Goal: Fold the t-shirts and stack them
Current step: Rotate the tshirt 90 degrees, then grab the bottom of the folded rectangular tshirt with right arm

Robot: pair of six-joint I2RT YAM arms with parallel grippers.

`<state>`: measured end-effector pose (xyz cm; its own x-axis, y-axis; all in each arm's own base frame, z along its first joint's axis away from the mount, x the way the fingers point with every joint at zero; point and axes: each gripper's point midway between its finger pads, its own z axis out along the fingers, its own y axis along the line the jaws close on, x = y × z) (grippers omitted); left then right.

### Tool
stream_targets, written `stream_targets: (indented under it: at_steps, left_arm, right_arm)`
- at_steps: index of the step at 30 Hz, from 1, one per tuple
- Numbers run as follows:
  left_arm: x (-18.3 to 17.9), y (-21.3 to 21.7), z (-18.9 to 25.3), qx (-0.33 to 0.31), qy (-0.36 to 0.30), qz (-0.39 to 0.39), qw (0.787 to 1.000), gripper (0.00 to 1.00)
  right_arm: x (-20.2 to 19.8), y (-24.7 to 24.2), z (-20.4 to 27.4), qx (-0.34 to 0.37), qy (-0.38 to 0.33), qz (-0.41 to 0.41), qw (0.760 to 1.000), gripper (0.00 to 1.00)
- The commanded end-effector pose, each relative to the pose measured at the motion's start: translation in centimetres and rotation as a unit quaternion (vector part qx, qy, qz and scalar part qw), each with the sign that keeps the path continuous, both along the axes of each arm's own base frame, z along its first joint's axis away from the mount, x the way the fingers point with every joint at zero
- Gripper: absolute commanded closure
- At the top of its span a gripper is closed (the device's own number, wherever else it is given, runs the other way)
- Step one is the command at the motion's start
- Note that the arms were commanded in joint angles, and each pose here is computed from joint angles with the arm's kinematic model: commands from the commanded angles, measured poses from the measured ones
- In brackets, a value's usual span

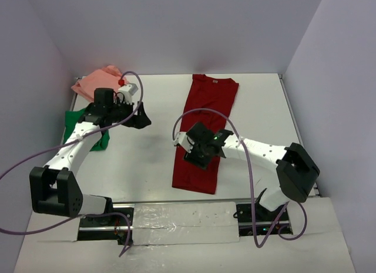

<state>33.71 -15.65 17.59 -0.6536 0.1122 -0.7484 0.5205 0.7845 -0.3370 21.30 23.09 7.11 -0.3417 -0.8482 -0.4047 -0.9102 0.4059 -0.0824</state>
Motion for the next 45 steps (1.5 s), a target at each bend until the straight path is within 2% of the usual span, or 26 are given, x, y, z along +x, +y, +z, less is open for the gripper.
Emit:
stream_targets:
  at_steps: [1, 5, 7, 11, 15, 23, 29, 33, 37, 45]
  left_arm:
    - [0.7, 1.5, 1.5, -0.018, -0.03, 0.019, 0.999, 0.14]
    - [1.0, 2.9, 2.4, -0.029, -0.053, 0.038, 0.997, 0.14]
    - [1.1, 3.3, 2.4, -0.031, -0.052, 0.043, 0.997, 0.14]
    - [1.5, 4.0, 1.9, -0.038, -0.042, 0.051, 0.997, 0.14]
    - [1.6, 4.3, 1.4, -0.037, -0.036, 0.056, 0.997, 0.14]
    - [1.7, 4.8, 1.6, -0.037, -0.039, 0.064, 0.997, 0.14]
    - [1.4, 4.9, 2.2, -0.04, -0.046, 0.063, 0.996, 0.14]
    - [1.5, 4.9, 2.2, -0.041, -0.045, 0.063, 0.996, 0.14]
    - [1.5, 4.9, 2.1, -0.042, -0.043, 0.062, 0.996, 0.14]
    - [1.1, 5.2, 3.1, -0.046, -0.066, 0.064, 0.995, 0.14]
  right_arm:
    - [0.7, 0.5, -0.4, -0.022, -0.069, 0.017, 0.997, 0.35]
    - [-0.6, 1.5, -0.5, -0.025, -0.119, 0.06, 0.991, 0.32]
    - [-1.3, 1.7, -0.7, -0.02, -0.12, 0.073, 0.99, 0.29]
    - [-4.3, 3.0, -1.0, -0.019, -0.096, 0.116, 0.988, 0.26]
    - [-6.4, 3.8, -1.1, -0.024, -0.1, 0.141, 0.985, 0.25]
    - [-9.2, 5.3, -1.0, -0.008, -0.067, 0.163, 0.984, 0.25]
    - [-9.6, 5.1, -2.2, -0.016, -0.054, 0.166, 0.985, 0.25]
    - [-11.0, 5.3, -3.5, -0.018, -0.008, 0.175, 0.984, 0.25]
    - [-11.2, 5.3, -4.5, -0.024, 0.004, 0.177, 0.984, 0.26]
    - [-10.1, 5.1, -5.8, -0.037, -0.015, 0.176, 0.984, 0.29]
